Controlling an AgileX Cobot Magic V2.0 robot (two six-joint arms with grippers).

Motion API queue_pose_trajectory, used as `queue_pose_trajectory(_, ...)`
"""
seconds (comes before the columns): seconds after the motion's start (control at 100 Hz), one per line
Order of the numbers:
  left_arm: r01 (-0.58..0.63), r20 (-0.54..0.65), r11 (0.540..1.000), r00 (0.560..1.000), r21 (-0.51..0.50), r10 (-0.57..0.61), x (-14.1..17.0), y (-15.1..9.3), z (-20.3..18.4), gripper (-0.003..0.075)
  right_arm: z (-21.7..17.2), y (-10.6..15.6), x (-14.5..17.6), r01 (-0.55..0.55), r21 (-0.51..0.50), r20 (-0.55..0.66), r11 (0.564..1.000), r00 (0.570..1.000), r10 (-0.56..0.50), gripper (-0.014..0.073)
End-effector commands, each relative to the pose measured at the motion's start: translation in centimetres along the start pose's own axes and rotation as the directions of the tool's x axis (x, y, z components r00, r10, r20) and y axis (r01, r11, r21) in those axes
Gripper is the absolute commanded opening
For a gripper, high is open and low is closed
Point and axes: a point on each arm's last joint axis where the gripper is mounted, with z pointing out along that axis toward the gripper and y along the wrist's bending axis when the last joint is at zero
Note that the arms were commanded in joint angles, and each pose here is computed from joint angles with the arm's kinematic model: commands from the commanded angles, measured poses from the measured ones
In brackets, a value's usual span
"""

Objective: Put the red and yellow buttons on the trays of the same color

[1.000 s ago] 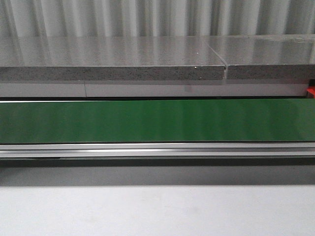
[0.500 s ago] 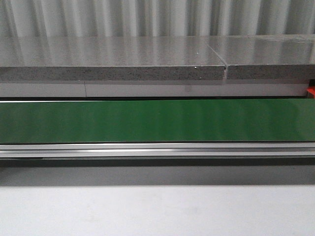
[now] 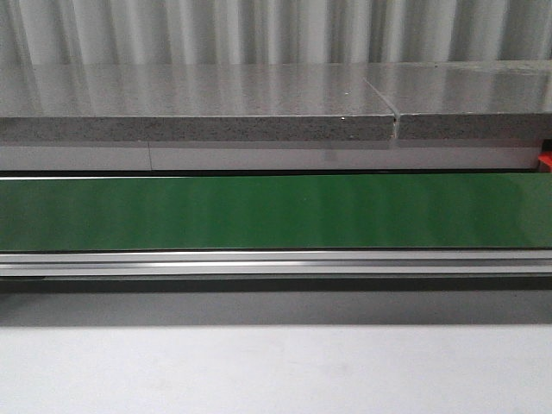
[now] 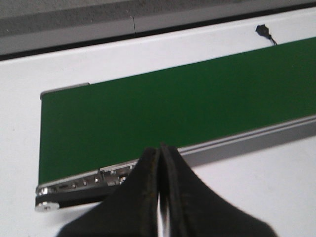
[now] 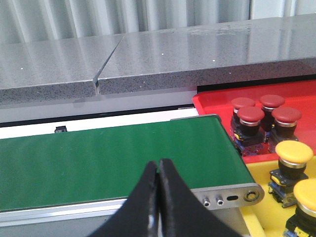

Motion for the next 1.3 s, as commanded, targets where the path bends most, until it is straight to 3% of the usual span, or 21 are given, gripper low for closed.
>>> queue_pose_trajectory(0.0, 0.03, 0.235, 0.999, 0.972, -0.025, -0.024, -1.3, 0.3, 0.0, -0.0021, -0.2, 0.1, -1.3, 0.005, -0.001, 0.109, 1.0, 0.994, -0.005, -0.0069)
queue_pose_trajectory(0.11, 0.134, 0.401, 0.991, 0.908, -0.011, -0.118, -0.1, 0.4, 0.4, -0.0021, -0.2, 0.1, -1.3, 0.005, -0.001, 0.109, 1.0, 0.994, -0.005, -0.0069)
queue_pose_trajectory(0.3, 0.121, 0.397, 0.988, 0.915, -0.1, -0.072, 3.4, 0.7, 0.9, -0.0021, -0.2, 0.1, -1.3, 0.005, -0.001, 0.109, 1.0, 0.994, -0.005, -0.0069)
queue_pose_trajectory(0.37, 0.119, 0.435, 0.985, 0.899, -0.122, -0.055, 4.7, 0.8, 1.1, -0.0021, -0.2, 0.1, -1.3, 0.005, -0.001, 0.109, 1.0, 0.994, -0.005, -0.0069)
queue_pose_trajectory(0.5, 0.123, 0.504, 0.984, 0.863, -0.128, -0.042, 7.0, 0.6, 1.5, -0.0021, -0.2, 0.1, -1.3, 0.005, -0.001, 0.109, 1.0, 0.994, -0.005, -0.0069)
queue_pose_trajectory(0.67, 0.123, 0.501, 0.984, 0.865, -0.13, -0.042, 10.2, 0.2, 2.3, -0.0021, -0.2, 0.1, -1.3, 0.005, -0.001, 0.109, 1.0, 0.994, -0.005, -0.0069)
queue_pose_trajectory(0.82, 0.116, 0.57, 0.984, 0.822, -0.139, -0.016, 12.8, 0.0, 2.6, -0.0021, -0.2, 0.1, -1.3, 0.005, -0.001, 0.109, 1.0, 0.994, -0.005, -0.0069)
queue_pose_trajectory(0.85, 0.114, 0.548, 0.984, 0.836, -0.136, -0.021, 13.2, -0.1, 2.6, -0.0021, -0.2, 0.1, -1.3, 0.005, -0.001, 0.109, 1.0, 0.994, -0.005, -0.0069)
queue_pose_trajectory(0.96, 0.116, 0.515, 0.984, 0.857, -0.132, -0.032, 13.3, -0.1, 2.9, -0.0021, -0.2, 0.1, -1.3, 0.005, -0.001, 0.108, 1.0, 0.994, -0.005, -0.0069)
queue_pose_trajectory(1.08, 0.118, 0.557, 0.984, 0.83, -0.135, -0.023, 13.0, -0.1, 2.6, -0.0021, -0.2, 0.1, -1.3, 0.005, -0.001, 0.108, 1.0, 0.994, -0.005, -0.0069)
queue_pose_trajectory(1.29, 0.118, 0.56, 0.984, 0.828, -0.135, -0.022, 13.0, -0.1, 2.6, -0.0021, -0.2, 0.1, -1.3, 0.005, -0.001, 0.108, 1.0, 0.994, -0.005, -0.0069)
